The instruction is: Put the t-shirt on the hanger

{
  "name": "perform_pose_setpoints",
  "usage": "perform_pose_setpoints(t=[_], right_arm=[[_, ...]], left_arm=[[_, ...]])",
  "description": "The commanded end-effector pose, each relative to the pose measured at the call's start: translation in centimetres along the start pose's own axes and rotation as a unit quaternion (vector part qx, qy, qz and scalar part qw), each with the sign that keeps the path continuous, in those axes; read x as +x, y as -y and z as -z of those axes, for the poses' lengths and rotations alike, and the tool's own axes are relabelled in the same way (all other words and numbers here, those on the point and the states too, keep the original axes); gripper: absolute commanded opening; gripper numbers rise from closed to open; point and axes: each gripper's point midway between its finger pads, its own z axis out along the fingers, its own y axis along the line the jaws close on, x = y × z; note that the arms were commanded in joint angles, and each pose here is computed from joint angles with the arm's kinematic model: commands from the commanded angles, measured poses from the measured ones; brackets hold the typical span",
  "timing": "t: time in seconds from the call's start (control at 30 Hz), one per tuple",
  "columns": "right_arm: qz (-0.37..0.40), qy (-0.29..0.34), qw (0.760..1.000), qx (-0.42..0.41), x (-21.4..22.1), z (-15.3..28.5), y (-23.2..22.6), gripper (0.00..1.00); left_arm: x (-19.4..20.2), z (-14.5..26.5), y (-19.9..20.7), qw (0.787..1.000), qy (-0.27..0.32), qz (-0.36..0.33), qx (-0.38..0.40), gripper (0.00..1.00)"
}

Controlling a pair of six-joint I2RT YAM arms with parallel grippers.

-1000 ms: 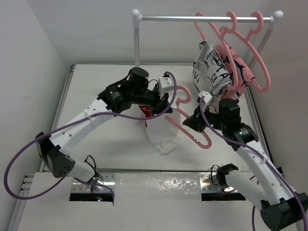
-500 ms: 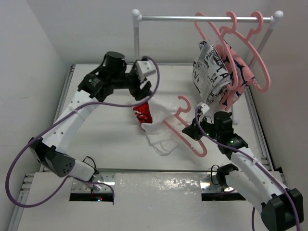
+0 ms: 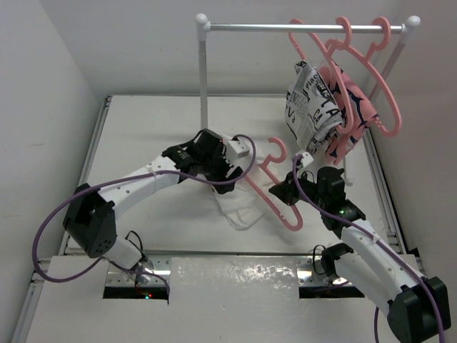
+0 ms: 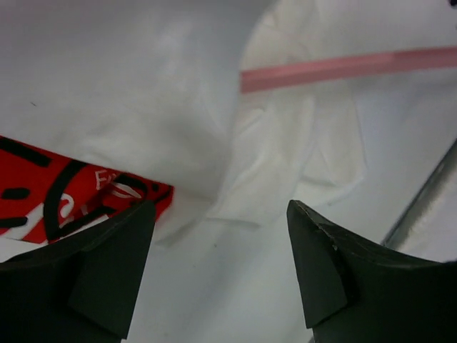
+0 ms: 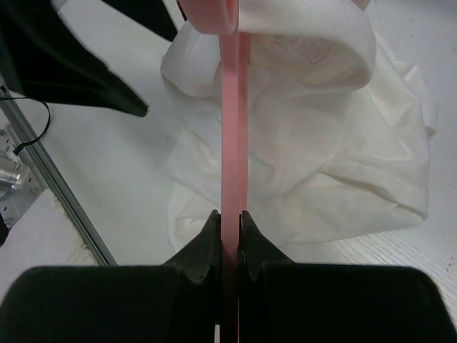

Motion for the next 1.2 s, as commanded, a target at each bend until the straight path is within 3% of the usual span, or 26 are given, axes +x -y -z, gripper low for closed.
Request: perform_pose_setpoints(t=[0.0, 0.1, 0.13, 0.17, 0.23, 0.4, 0.57, 0.77, 1.0, 1.17], right_arm=[[0.02, 0.053, 0.998, -0.012, -2.7, -0.1, -0.7, 0.0], [0.014, 0.053, 0.998, -0.009, -2.7, 0.0, -0.7, 0.0], [0.012, 0.055, 0.998, -0.009, -2.7, 0.0, -0.7, 0.0], [0.006, 0.056, 0.998, -0.006, -2.7, 0.0, -0.7, 0.0], [0.001, 0.063, 0.998, -0.005, -3.0, 0.1, -0.7, 0.0], [-0.024, 0.102, 0.994, 0.036, -4.8, 0.5, 0.3, 0.0], [-0.016, 0.161, 0.985, 0.063, -8.8, 1.3, 0.7, 0.0], [0.022, 0.193, 0.979, 0.065, -13.2, 2.8, -0.4, 0.0], [0.045, 0.204, 0.975, 0.071, -15.5, 4.0, -1.1, 0.0], [0.088, 0.19, 0.977, 0.043, -16.2, 4.1, -2.4, 0.0]], left_arm=[[-3.9, -1.5, -2.4, 0.997, 0.058, 0.039, -0.041, 0.72], [-2.6, -3.9, -2.9, 0.998, 0.033, 0.044, -0.043, 0.68], [-1.8, -4.5, -3.3, 0.998, 0.023, 0.042, -0.051, 0.62], [-1.5, -4.9, -3.5, 0.998, 0.018, 0.021, -0.049, 0.31], [-1.0, -5.5, -3.9, 0.999, 0.01, -0.002, -0.052, 0.0], [-2.1, -4.1, -3.6, 0.996, 0.031, -0.068, -0.039, 0.0], [-0.9, -1.0, 3.4, 0.976, 0.039, -0.17, 0.132, 0.0], [-0.8, 2.3, 6.9, 0.958, 0.062, -0.185, 0.209, 0.0], [-1.7, 3.5, 8.2, 0.949, 0.081, -0.21, 0.221, 0.0], [-5.6, 5.1, 9.2, 0.945, 0.125, -0.2, 0.226, 0.0]])
